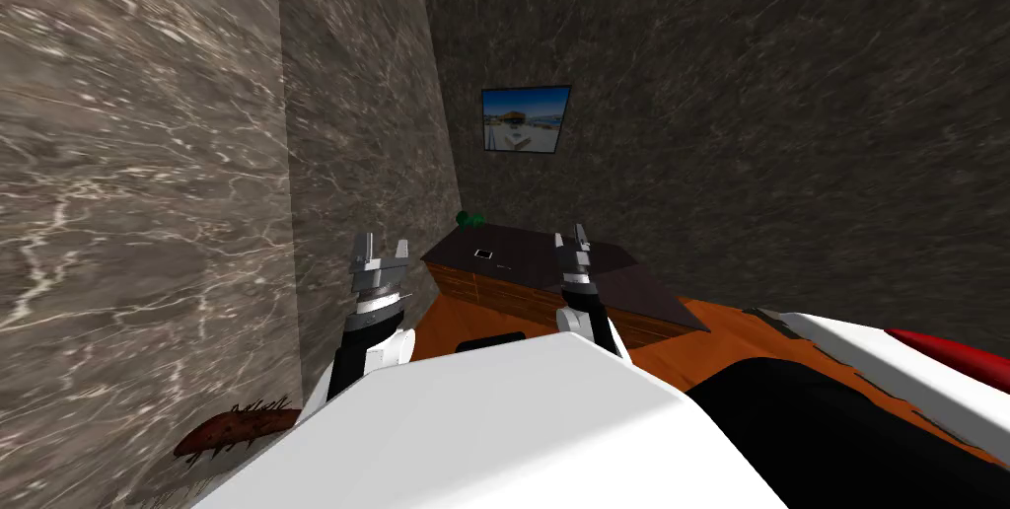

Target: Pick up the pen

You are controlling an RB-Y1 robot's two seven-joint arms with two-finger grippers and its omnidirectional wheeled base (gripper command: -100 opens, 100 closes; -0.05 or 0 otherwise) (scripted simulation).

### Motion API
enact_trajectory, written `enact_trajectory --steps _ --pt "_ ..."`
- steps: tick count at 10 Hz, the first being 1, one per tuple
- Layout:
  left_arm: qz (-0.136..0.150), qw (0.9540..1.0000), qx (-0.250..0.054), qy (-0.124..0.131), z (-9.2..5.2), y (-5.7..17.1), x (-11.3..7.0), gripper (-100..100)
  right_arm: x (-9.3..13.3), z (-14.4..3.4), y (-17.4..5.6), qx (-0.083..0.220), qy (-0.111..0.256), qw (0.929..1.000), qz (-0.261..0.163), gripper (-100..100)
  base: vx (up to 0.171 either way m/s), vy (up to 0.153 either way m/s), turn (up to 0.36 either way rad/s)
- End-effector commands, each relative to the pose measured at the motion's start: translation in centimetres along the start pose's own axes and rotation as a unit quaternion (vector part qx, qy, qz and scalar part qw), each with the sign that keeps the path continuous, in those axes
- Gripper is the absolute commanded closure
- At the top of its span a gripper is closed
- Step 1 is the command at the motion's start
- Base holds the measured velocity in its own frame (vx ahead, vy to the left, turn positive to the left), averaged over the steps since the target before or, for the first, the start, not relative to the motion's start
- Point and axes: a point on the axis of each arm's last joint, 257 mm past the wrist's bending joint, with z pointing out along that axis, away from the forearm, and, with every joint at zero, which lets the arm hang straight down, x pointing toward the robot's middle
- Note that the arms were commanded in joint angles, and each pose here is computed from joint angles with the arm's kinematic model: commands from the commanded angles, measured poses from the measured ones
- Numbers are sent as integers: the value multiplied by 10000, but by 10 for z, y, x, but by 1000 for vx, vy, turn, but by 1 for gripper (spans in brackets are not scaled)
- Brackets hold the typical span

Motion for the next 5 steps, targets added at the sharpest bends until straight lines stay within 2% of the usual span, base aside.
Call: enact_trajectory --steps 1,3,5 --pt "0 10000 0 0 0 0 0 0 3 -6 -16 236 194 9994 -182 -100 -35 -2 207" --pt "-1 10000 1 0 0 0 0 0 4 -17 -40 566 371 9969 -404 -100 -85 -1 227" --pt "-1 10000 1 0 0 0 0 0 1 -34 -71 1006 548 9911 -684 -100 -106 3 325"
